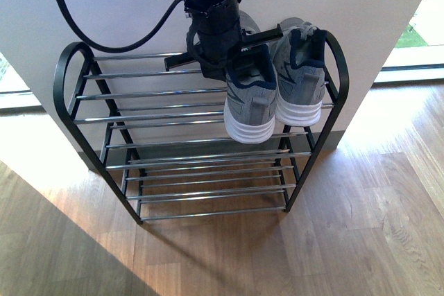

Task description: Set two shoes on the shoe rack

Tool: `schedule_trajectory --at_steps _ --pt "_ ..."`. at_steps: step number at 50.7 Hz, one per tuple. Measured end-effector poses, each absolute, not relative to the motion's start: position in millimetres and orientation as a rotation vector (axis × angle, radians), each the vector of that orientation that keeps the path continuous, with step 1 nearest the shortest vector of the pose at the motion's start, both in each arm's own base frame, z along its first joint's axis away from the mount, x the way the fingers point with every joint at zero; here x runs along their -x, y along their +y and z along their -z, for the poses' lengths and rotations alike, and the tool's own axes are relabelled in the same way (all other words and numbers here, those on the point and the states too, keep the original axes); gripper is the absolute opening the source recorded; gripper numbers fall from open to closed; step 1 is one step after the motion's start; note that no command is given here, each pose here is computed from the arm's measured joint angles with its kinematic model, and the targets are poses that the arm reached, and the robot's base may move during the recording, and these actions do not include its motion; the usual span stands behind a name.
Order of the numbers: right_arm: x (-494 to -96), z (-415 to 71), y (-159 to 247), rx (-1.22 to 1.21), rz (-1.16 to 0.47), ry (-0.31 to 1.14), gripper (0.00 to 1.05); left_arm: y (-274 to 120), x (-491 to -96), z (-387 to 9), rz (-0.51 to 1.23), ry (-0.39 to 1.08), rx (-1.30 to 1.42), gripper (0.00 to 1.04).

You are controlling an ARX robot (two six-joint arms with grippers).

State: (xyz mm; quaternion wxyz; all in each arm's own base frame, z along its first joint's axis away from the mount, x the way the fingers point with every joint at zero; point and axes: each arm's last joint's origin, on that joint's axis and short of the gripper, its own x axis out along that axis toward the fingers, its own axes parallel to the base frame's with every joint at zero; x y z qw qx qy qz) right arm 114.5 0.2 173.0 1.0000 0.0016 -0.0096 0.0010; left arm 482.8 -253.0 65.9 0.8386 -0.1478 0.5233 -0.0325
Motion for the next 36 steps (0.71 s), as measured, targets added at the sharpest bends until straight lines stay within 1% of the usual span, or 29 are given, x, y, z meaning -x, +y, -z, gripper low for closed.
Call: schedule_trajectory --at_steps 19,23,25,26,30,36 --pt "-109 -173 0 -0.003 -0.002 -0.019 0.01 -255 -502 -64 0.076 1.1 0.299 0.03" --pt "-108 -173 0 -0.003 -0.002 -0.02 0.01 -256 -503 -64 0.082 1.094 0.302 0.13" --pt "-105 -170 0 -0.003 0.0 -0.003 0.01 -256 -503 -64 0.085 1.086 0.306 0.2" --pt "-102 -168 0 -0.003 -0.003 0.014 0.01 -256 -503 -64 0.088 1.079 0.31 0.26" --pt "-97 -169 0 -0.003 -0.001 -0.011 0.01 -255 -502 -63 0.095 1.064 0.323 0.4" --pt "-97 -169 0 -0.003 -0.001 -0.012 0.01 -256 -496 -70 0.115 1.045 0.347 0.56"
